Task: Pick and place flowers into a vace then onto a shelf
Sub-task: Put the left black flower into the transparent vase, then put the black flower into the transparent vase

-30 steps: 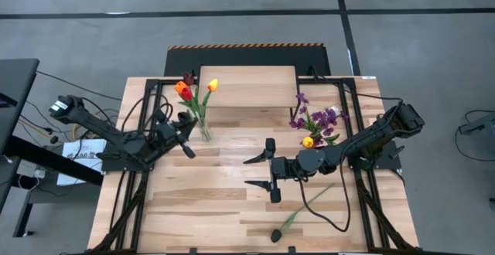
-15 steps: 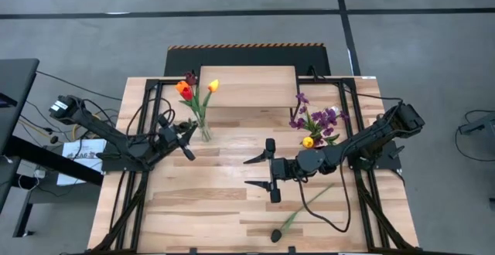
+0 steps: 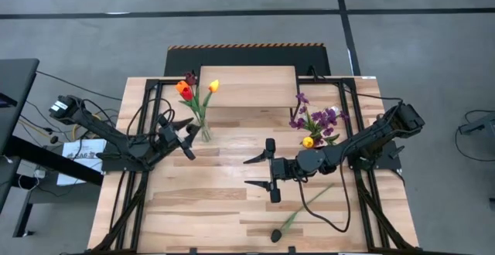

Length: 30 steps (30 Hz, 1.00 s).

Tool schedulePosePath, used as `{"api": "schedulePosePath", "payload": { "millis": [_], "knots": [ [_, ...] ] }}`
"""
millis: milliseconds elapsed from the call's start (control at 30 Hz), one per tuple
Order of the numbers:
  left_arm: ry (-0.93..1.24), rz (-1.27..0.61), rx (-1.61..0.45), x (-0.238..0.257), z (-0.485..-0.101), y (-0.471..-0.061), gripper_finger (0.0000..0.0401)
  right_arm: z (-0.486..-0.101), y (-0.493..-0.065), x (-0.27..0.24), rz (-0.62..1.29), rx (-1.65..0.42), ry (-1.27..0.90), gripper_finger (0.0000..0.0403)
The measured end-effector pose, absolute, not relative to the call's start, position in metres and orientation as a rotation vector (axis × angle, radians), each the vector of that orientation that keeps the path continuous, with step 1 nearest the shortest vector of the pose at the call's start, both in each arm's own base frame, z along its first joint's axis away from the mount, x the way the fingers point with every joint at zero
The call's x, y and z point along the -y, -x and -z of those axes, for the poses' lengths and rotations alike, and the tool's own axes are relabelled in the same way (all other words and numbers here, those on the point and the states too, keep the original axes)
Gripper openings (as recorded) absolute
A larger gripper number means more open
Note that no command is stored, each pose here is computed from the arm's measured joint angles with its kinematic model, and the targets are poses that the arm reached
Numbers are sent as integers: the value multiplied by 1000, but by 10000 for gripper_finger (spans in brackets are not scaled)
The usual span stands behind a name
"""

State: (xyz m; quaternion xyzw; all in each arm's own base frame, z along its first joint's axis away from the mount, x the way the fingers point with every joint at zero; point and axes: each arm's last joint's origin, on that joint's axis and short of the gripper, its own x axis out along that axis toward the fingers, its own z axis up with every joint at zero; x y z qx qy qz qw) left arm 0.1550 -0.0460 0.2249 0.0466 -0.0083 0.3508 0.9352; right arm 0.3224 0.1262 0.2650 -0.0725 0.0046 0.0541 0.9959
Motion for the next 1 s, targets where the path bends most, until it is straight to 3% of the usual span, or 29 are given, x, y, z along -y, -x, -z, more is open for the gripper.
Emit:
{"api": "schedulePosePath", "payload": {
  "millis": [333,533,733,1000],
  "knots": [
    [-166,-714,-40,47,-219,-155,231,-264,-322,-126,-109,-16,148,260],
    [-182,-822,-64,55,-227,-146,235,-260,-322,-126,-112,-63,165,260],
    [-196,-747,-66,74,-244,-128,234,-254,-322,-126,-116,-119,187,260],
    [-163,-612,-48,94,-249,-105,234,-250,-320,-131,-142,-419,262,260]
  ]
}}
